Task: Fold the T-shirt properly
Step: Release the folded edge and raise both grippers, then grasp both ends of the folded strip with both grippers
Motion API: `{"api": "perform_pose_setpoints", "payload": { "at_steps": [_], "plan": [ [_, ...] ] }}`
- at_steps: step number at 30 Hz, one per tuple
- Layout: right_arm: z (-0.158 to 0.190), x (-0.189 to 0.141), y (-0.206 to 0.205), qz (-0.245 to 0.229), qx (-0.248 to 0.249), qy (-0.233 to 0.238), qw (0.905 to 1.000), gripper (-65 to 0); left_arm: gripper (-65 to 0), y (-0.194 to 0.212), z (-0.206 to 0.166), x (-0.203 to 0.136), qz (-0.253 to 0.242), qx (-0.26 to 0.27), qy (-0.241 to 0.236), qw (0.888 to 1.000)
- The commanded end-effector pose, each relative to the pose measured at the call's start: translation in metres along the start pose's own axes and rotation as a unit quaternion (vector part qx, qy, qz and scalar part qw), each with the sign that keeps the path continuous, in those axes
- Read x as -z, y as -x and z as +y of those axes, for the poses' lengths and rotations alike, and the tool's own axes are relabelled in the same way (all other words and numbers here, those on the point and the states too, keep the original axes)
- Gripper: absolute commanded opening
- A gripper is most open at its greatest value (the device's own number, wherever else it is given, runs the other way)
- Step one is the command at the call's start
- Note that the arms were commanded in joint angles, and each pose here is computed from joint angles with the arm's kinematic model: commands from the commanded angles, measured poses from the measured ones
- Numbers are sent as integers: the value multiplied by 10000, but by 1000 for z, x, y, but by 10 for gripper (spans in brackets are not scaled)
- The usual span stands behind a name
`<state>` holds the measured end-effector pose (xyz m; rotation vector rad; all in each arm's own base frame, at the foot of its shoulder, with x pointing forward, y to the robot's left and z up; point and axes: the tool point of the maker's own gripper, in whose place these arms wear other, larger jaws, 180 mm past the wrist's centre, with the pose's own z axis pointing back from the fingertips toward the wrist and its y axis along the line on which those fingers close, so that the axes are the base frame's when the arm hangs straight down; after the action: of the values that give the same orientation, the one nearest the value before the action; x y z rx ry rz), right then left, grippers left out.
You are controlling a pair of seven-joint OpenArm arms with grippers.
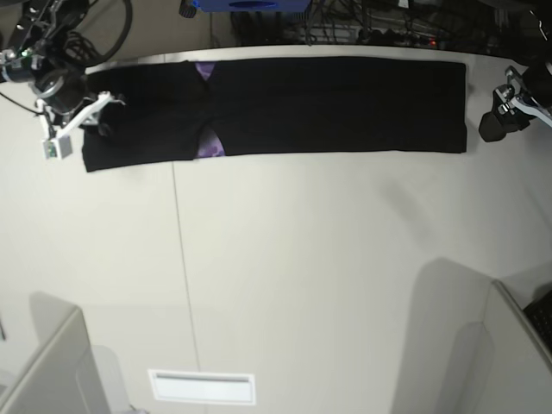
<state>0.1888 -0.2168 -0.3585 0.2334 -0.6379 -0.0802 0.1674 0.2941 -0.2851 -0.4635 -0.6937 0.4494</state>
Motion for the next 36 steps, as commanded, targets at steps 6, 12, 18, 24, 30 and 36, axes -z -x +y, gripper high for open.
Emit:
{"api": "perform_pose_setpoints", "payload": {
  "at_steps": [6,12,18,24,30,36],
  "plan": [
    [9,21,0,-45,-12,-217,9998,-650,-650,40,-5,50,634,436,-397,9962],
    [-17,33,25,539,-226,610,9964,-650,-650,59,4,79,950,1050,-1180,9829],
    [-31,62,45,958,18,659,9932,-650,-650,77,13,97,1385,1399,-1523,9685],
    [-33,73,47,882,150,603,9942,-650,-650,100,37,123,1929,1278,-1759,9568],
    [-34,75,39,791,179,616,9948,-650,-650,86,30,144,1668,1406,-1652,9618],
    [-33,82,26,689,228,575,9957,-650,-650,59,9,158,1382,1524,-1472,9675]
  ]
}}
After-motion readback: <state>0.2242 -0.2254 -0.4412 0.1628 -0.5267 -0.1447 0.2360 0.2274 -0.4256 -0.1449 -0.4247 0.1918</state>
